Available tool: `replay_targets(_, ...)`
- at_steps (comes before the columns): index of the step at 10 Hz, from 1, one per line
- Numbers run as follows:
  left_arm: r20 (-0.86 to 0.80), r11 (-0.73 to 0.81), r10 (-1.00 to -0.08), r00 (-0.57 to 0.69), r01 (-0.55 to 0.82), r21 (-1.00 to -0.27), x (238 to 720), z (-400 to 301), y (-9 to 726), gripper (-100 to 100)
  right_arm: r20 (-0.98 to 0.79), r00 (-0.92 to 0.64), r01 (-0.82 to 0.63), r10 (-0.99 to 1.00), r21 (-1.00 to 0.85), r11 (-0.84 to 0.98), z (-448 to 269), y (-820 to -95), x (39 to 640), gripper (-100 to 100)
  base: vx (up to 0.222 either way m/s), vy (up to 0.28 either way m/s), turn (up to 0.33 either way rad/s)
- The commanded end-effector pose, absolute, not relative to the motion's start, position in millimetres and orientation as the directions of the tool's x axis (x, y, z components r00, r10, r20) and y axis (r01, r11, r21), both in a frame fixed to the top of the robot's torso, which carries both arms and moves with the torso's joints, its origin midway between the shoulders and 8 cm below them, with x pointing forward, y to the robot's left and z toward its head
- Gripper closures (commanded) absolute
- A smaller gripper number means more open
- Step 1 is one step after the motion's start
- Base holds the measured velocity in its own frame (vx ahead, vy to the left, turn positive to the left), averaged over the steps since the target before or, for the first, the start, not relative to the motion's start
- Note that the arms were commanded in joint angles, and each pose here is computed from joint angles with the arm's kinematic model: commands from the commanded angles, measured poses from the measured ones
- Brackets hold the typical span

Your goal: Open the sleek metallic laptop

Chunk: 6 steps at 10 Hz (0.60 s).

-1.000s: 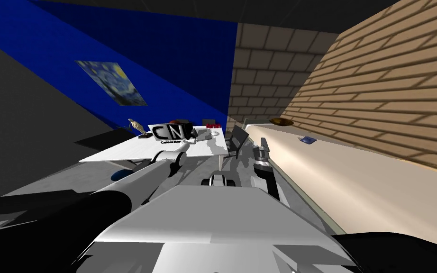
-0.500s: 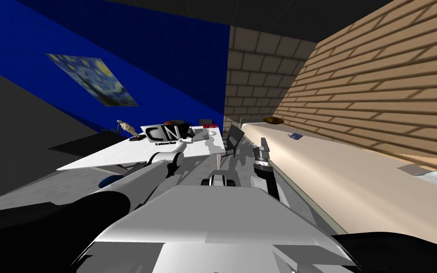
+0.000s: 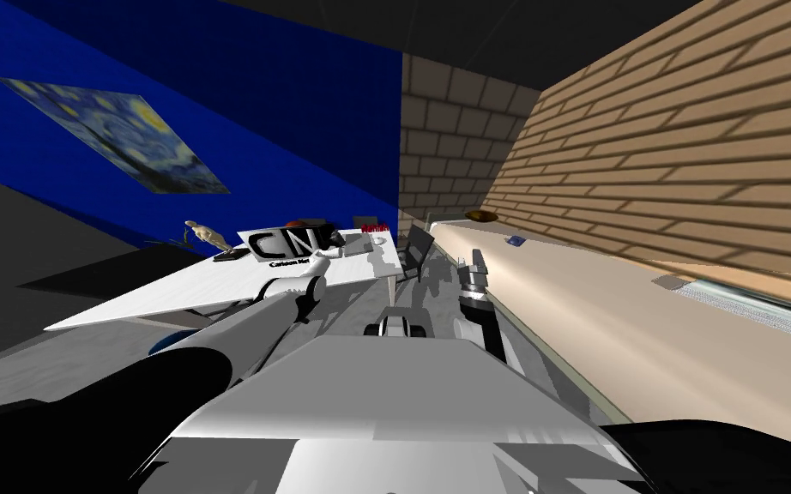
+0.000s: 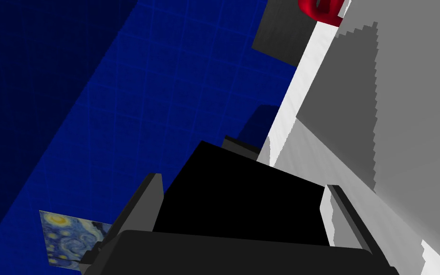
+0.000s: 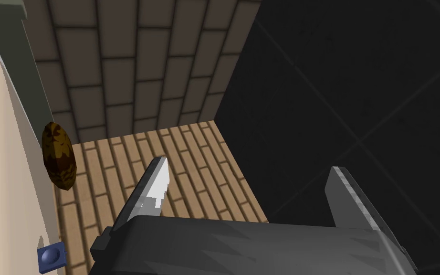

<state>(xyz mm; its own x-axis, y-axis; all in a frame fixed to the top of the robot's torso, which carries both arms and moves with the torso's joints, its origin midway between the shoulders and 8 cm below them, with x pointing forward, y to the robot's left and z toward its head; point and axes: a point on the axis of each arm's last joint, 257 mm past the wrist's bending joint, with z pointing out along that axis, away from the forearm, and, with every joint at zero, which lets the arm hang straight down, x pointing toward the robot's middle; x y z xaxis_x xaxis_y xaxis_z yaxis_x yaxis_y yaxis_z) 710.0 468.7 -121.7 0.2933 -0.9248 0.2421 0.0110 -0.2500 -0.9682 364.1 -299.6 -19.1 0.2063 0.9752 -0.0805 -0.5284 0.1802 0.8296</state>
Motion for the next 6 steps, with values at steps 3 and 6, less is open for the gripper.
replay_targets(3, 0.245, -0.253, -0.918, 0.311, 0.016, -0.967, 708.7, -118.1, 481.6, 0, -0.081, 0.207, -0.528, 0.975, 0.83, 0.18, -19.2, -299.7, 364.0, 0, -0.012, -0.004, 0.007)
replay_targets(6, 0.245, -0.253, -0.918, 0.311, 0.016, -0.967, 708.7, -118.0, 481.6, 0, -0.081, 0.207, -0.528, 0.975, 0.83, 0.18, -19.2, -299.8, 364.0, 0, 0.0, 0.0, 0.0)
